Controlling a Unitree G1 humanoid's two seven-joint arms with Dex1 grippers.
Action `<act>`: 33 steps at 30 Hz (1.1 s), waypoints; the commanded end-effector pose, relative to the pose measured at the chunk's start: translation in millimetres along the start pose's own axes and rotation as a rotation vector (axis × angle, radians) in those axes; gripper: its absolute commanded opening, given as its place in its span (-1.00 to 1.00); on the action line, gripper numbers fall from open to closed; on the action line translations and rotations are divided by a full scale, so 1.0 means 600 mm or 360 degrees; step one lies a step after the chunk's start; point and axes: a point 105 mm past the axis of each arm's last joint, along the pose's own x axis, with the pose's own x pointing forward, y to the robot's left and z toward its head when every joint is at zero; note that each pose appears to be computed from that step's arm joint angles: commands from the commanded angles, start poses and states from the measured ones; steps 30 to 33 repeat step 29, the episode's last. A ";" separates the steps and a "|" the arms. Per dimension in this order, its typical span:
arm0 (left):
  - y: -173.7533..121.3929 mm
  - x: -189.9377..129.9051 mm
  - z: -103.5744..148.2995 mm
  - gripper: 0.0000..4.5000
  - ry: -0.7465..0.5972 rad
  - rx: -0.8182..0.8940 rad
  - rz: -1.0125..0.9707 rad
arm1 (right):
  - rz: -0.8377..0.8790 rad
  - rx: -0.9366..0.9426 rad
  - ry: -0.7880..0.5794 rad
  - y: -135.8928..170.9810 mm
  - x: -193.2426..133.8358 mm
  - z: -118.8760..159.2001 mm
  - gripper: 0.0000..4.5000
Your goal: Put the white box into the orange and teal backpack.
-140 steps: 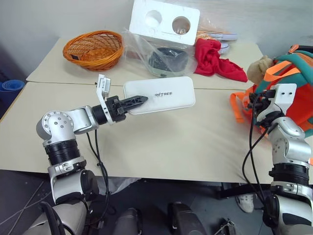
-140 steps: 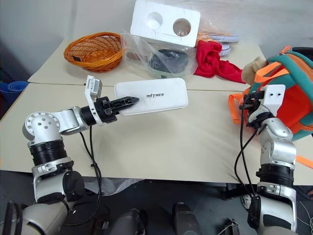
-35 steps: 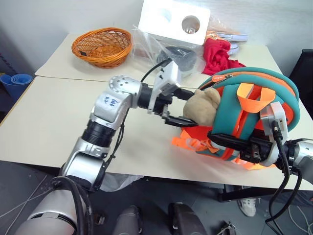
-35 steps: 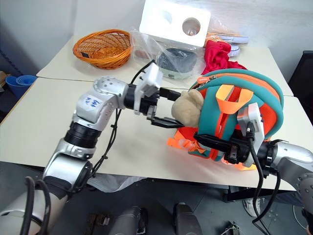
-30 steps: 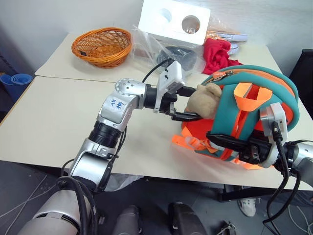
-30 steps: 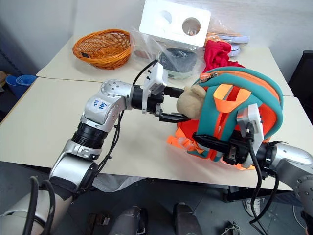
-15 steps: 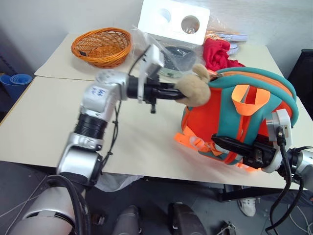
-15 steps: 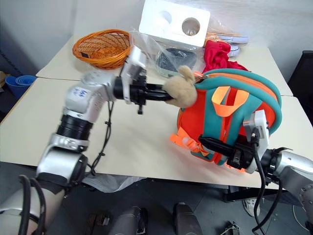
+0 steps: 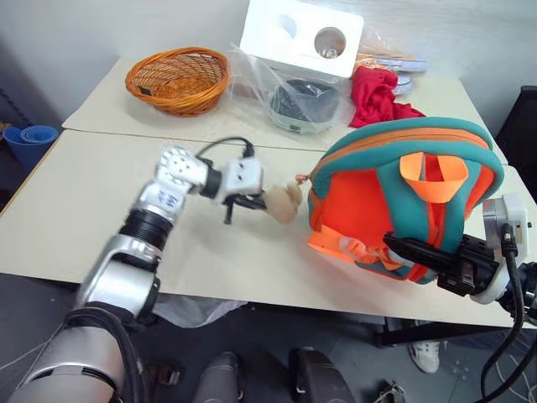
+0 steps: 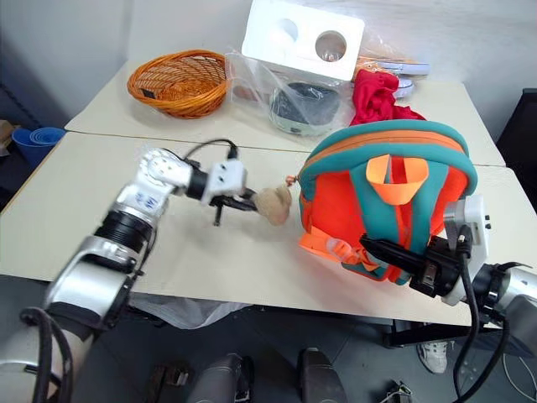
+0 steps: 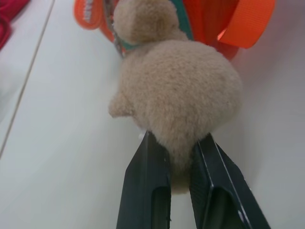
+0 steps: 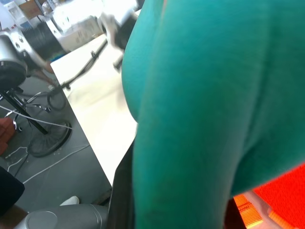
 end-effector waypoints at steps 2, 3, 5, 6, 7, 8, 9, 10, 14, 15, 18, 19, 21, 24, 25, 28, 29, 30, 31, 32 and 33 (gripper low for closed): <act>-0.020 0.047 0.037 -0.90 -0.0131 0.0076 0.0006 | -0.0101 -0.0142 -0.0015 -0.021 -0.007 0.015 -1.00; -0.024 0.052 0.039 -0.90 -0.0147 0.0065 0.0009 | -0.0138 -0.0169 0.0000 -0.028 -0.008 0.014 -1.00; -0.027 0.055 0.038 -0.90 -0.0146 0.0042 0.0021 | -0.0188 -0.0206 0.0039 -0.040 -0.010 0.010 -1.00; -0.026 0.047 0.031 -0.90 -0.0136 0.0000 0.0037 | -0.0221 -0.0232 0.0073 -0.048 -0.014 0.007 -1.00; -0.024 0.037 0.023 -0.75 -0.0128 -0.0054 0.0051 | -0.0253 -0.0250 0.0105 -0.056 -0.020 0.004 -0.86; -0.022 0.025 0.016 -0.60 -0.0124 -0.0110 0.0060 | -0.0278 -0.0254 0.0135 -0.063 -0.028 0.001 -0.72; -0.021 0.012 0.009 -0.52 -0.0124 -0.0170 0.0065 | -0.0291 -0.0255 0.0162 -0.068 -0.037 0.000 -0.64; -0.019 -0.002 0.005 -0.36 -0.0136 -0.0236 0.0068 | -0.0293 -0.0255 0.0185 -0.071 -0.047 0.001 -0.48; -0.008 -0.079 -0.010 0.22 -0.0242 -0.0555 0.0133 | -0.0356 -0.0242 0.0253 -0.086 -0.118 0.025 0.13; -0.007 -0.101 -0.012 0.36 -0.0272 -0.0620 0.0145 | -0.0371 -0.0224 0.0262 -0.087 -0.139 0.034 0.30; -0.010 -0.164 -0.003 0.78 -0.0375 -0.0757 0.0154 | -0.0405 -0.0158 0.0273 -0.085 -0.195 0.060 0.75; -0.011 -0.190 0.005 0.91 -0.0425 -0.0804 0.0156 | -0.0439 -0.0131 0.0260 -0.088 -0.214 0.070 0.89; -0.009 -0.231 0.026 0.98 -0.0524 -0.0871 0.0170 | -0.0500 -0.0100 0.0226 -0.093 -0.244 0.087 0.99; 0.001 -0.271 0.047 0.98 -0.0605 -0.0912 0.0266 | -0.0580 -0.0150 0.0194 -0.106 -0.261 0.096 0.99; 0.003 -0.277 0.050 0.98 -0.0620 -0.0915 0.0298 | -0.0626 -0.0178 0.0181 -0.116 -0.262 0.094 0.99; -0.003 -0.265 0.033 0.98 -0.0574 -0.0904 0.0406 | -0.0687 -0.0172 0.0141 -0.134 -0.249 0.068 0.99; -0.006 -0.254 0.024 0.98 -0.0536 -0.0909 0.0440 | -0.0695 -0.0171 0.0127 -0.137 -0.242 0.061 0.99; -0.006 -0.254 0.024 0.98 -0.0536 -0.0909 0.0440 | -0.0695 -0.0171 0.0127 -0.137 -0.242 0.061 0.99; -0.006 -0.254 0.024 0.98 -0.0536 -0.0909 0.0440 | -0.0695 -0.0171 0.0127 -0.137 -0.242 0.061 0.99; -0.006 -0.254 0.024 0.98 -0.0536 -0.0909 0.0440 | -0.0695 -0.0171 0.0127 -0.137 -0.242 0.061 0.99; -0.006 -0.254 0.024 0.98 -0.0536 -0.0909 0.0440 | -0.0695 -0.0171 0.0127 -0.137 -0.242 0.061 0.99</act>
